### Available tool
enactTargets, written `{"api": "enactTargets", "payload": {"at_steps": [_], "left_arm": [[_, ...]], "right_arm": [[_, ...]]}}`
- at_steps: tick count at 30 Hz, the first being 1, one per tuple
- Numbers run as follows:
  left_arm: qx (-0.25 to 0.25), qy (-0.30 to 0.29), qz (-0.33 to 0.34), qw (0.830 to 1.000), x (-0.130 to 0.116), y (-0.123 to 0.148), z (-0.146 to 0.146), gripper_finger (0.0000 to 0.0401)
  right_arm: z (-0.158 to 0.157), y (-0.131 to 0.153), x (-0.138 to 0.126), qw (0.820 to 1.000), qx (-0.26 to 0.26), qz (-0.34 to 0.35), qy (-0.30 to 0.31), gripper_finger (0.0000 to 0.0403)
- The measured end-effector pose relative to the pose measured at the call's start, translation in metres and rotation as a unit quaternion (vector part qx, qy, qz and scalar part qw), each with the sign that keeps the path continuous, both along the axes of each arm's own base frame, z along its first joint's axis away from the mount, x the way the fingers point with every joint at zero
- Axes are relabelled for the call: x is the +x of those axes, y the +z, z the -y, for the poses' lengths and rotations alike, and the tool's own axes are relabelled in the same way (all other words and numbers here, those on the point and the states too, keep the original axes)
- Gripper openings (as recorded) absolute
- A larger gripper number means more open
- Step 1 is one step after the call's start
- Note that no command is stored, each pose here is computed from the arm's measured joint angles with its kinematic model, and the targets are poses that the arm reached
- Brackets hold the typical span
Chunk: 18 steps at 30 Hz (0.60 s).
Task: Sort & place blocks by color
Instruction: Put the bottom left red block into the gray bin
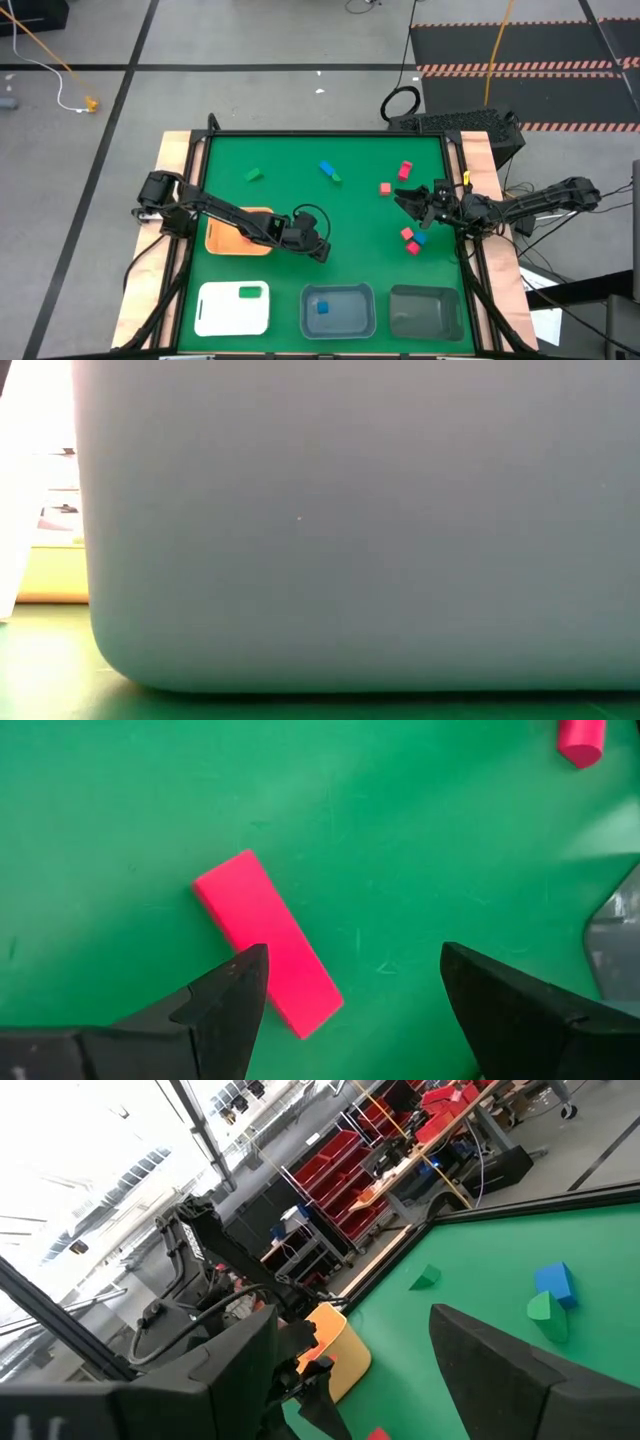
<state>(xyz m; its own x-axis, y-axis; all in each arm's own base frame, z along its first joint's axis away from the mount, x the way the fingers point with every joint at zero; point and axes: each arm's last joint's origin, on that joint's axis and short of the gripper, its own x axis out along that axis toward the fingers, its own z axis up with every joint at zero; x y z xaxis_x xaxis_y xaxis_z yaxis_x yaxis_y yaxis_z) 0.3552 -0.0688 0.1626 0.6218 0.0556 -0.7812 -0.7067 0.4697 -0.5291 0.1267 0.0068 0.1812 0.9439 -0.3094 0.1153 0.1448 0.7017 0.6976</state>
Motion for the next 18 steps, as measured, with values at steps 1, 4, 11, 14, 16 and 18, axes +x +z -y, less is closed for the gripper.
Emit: {"api": "enactTargets", "payload": {"at_steps": [1, 4, 11, 14, 16, 18], "left_arm": [[-0.003, 0.004, 0.0, 1.0, 0.001, -0.002, 0.0, 0.0294], [-0.015, 0.018, -0.008, 1.0, 0.002, -0.01, 0.003, 0.0294], [-0.04, 0.047, -0.019, 0.998, 0.004, -0.021, 0.004, 0.0294], [-0.044, 0.054, -0.021, 0.997, 0.004, -0.023, 0.004, 0.0294], [-0.044, 0.056, -0.021, 0.997, 0.006, -0.026, 0.003, 0.0294], [-0.042, 0.055, -0.021, 0.997, 0.006, -0.026, 0.001, 0.0294]], "right_arm": [[0.0, 0.0, 0.0, 1.0, 0.0, 0.0, 0.0, 0.0254], [0.0, 0.0, 0.0, 1.0, 0.0, 0.0, 0.0, 0.0254], [0.0, 0.0, 0.0, 1.0, 0.0, 0.0, 0.0, 0.0254], [0.0, 0.0, 0.0, 1.0, 0.0, 0.0, 0.0, 0.0254], [0.0, 0.0, 0.0, 1.0, 0.0, 0.0, 0.0, 0.0254], [0.0, 0.0, 0.0, 1.0, 0.0, 0.0, 0.0, 0.0254]]}}
